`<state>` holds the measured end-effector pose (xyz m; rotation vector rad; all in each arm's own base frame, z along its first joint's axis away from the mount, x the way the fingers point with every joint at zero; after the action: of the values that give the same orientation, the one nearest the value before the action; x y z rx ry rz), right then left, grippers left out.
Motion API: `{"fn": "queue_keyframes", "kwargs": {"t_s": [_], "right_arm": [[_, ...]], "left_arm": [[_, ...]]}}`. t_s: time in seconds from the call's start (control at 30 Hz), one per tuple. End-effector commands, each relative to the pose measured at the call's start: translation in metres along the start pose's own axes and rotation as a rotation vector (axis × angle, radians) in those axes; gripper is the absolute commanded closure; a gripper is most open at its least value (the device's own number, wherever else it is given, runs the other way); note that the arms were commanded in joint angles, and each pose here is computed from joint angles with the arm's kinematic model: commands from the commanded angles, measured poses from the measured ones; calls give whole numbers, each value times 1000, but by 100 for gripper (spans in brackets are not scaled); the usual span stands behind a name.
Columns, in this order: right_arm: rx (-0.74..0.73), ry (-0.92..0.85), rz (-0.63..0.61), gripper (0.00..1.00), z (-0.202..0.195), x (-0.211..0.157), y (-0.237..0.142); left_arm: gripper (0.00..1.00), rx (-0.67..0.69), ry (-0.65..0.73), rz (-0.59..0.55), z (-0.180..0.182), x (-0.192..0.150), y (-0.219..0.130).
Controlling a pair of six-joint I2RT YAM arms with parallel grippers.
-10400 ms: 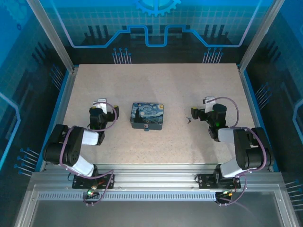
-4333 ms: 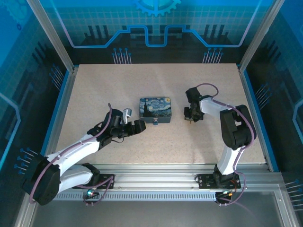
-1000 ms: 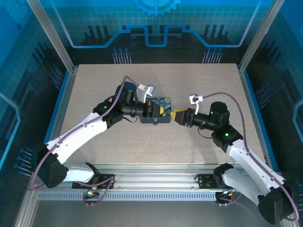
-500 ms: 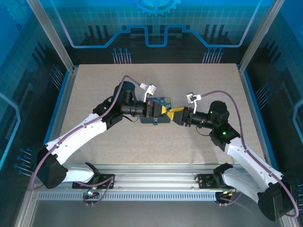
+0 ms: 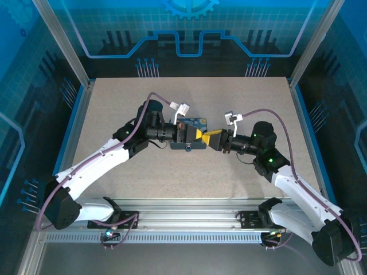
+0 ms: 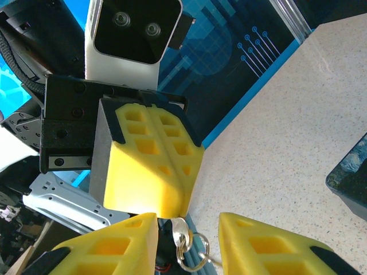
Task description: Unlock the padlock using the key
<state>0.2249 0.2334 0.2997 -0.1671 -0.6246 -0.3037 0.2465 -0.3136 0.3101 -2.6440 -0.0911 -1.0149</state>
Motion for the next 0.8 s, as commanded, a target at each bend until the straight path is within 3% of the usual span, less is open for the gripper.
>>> {"fn": "queue_keyframes", "kwargs": {"t_s": [0.0, 0.33, 0.47, 0.6, 0.7, 0.77], "right_arm": [[58, -55, 1, 70, 21, 6, 2], [67, -59, 30, 87, 21, 0, 5], [70, -68, 27, 100, 23, 0, 3], [61, -84, 20, 100, 24, 0, 1], [40, -82, 18, 100, 21, -2, -1], [33, -88, 11, 100, 21, -2, -3]], "left_arm": [[100, -43, 22, -18, -13, 4, -7], [100, -48, 22, -38, -14, 6, -8], [100, -48, 21, -46, -13, 7, -9], [99, -40, 23, -58, -13, 8, -10], [74, -19, 24, -79, -11, 10, -14], [66, -6, 26, -97, -10, 12, -18]]}}
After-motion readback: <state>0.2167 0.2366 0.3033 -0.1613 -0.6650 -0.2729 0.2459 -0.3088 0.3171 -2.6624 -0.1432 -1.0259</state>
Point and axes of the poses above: each hand's point on the last joint's axis, 136 mm out from that joint toward the fingers, its own y axis out along the fingers, its own z axis along the line the jaws close on, x = y × z, the point moved 1 cm from there along -y, back along the fingers, and after that the axes turned 10 degrees about y, right-handed, at the moved point
